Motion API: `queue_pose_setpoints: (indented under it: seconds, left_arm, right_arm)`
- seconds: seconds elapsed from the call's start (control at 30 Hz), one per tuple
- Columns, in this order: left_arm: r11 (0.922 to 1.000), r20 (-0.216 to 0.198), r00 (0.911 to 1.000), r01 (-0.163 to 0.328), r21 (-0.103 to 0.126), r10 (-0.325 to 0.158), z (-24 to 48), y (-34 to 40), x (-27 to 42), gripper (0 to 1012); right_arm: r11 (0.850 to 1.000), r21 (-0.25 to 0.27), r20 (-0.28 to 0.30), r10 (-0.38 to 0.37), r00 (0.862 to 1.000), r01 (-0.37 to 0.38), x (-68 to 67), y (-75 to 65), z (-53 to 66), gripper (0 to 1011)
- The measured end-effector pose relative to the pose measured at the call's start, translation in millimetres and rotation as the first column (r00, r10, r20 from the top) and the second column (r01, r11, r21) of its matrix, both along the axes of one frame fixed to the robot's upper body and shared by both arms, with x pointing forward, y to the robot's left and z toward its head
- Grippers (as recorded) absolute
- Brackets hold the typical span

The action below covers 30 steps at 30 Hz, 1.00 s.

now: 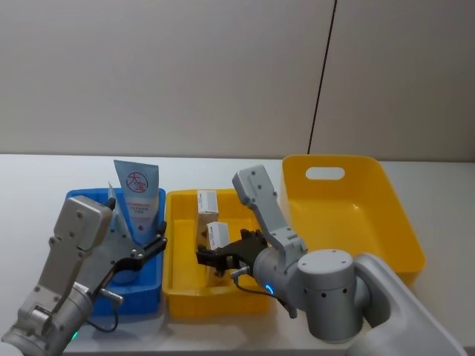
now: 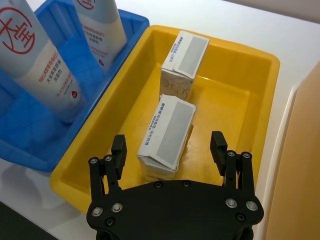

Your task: Bimanual collaborative sorting of washing and personal care products

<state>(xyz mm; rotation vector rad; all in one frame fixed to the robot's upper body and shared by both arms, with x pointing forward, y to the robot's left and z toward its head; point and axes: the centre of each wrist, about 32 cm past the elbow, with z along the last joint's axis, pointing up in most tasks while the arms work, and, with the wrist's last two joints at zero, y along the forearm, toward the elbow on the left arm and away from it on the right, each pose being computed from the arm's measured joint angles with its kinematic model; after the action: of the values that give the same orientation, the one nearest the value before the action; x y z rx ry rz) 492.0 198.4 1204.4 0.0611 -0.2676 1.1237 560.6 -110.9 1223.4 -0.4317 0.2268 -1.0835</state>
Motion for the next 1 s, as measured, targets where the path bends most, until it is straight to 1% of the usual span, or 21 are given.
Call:
queue_pose_setpoints:
  seconds: [0.3, 0.83, 0.9, 1.0]
  left_arm:
    - [1.0, 0.0, 1.0, 0.0, 0.0, 0.0, 0.0, 0.0, 0.0, 1001]
    - [1.0, 0.0, 1.0, 0.0, 0.0, 0.0, 0.0, 0.0, 0.0, 1001]
    - [1.0, 0.0, 1.0, 0.0, 0.0, 0.0, 0.0, 0.0, 0.0, 1001]
    - [1.0, 0.0, 1.0, 0.0, 0.0, 0.0, 0.0, 0.0, 0.0, 1001]
  right_arm:
    - [1.0, -0.003, -0.028, -0.005, 1.0, 0.005, 2.2, 2.8, -6.2, 1003]
    - [1.0, -0.001, -0.046, -0.012, 0.999, 0.011, 3.5, 4.7, -11.1, 1003]
    - [1.0, 0.0, -0.047, -0.012, 0.999, 0.012, 3.6, 4.9, -11.4, 969]
    - [1.0, 0.0, -0.048, -0.012, 0.999, 0.012, 3.6, 4.9, -11.8, 886]
